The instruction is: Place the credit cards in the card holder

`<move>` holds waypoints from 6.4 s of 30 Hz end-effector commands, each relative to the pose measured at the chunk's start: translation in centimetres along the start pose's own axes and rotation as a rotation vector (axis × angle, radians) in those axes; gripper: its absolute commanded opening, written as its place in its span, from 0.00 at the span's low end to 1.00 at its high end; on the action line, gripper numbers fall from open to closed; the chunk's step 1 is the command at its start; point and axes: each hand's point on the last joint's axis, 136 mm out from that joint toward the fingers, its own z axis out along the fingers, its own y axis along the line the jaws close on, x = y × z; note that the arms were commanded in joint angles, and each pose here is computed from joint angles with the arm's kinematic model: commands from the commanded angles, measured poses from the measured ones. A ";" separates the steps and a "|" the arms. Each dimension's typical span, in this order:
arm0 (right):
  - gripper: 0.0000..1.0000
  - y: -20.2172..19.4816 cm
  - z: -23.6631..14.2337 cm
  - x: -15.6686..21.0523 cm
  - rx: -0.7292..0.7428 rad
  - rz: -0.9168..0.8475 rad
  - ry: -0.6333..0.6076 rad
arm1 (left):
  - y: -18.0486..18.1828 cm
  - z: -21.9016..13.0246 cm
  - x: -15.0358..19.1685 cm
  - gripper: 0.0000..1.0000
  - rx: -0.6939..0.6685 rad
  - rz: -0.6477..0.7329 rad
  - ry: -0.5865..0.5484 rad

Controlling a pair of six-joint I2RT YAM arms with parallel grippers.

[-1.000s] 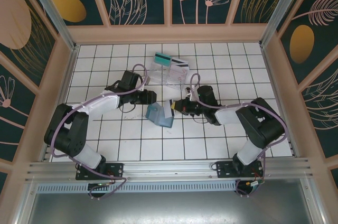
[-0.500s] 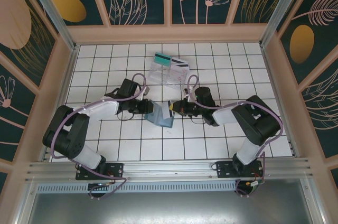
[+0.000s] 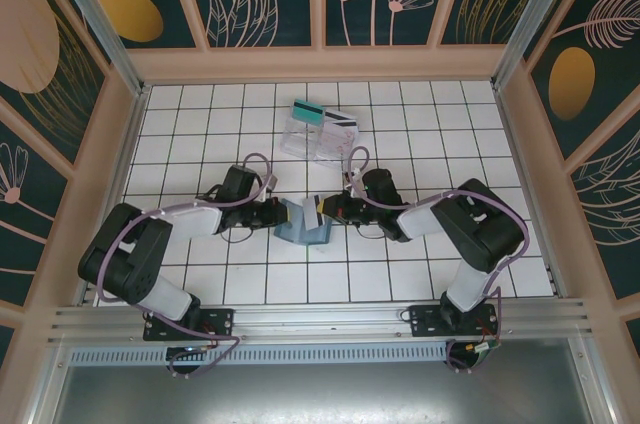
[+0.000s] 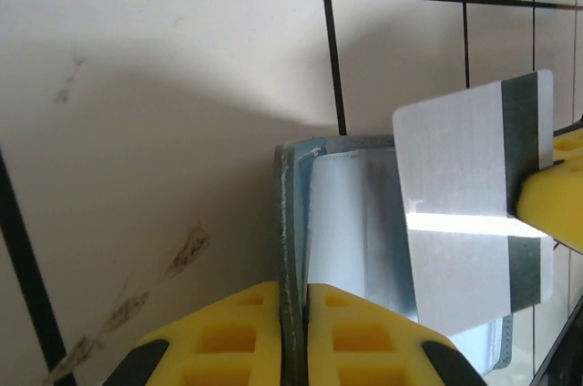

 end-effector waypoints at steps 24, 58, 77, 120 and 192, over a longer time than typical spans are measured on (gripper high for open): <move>0.00 0.7 0.6 1.0 -0.071 0.026 -0.001 | -1.7 -0.8 -0.5 0.00 0.169 -0.138 -0.118; 0.00 -0.9 1.1 1.5 -0.011 0.006 -0.015 | -1.5 -0.7 -0.3 0.00 0.222 -0.204 -0.145; 0.00 -1.0 2.7 2.7 -0.013 -0.017 0.022 | 1.0 0.6 1.6 0.00 0.168 -0.235 -0.108; 0.00 -3.2 1.5 1.0 0.371 -0.197 -0.020 | 3.7 0.2 2.3 0.00 -0.003 -0.211 -0.116; 0.00 -0.3 3.4 2.5 0.263 -0.155 -0.001 | 0.8 -1.8 0.5 0.00 0.088 -0.201 -0.187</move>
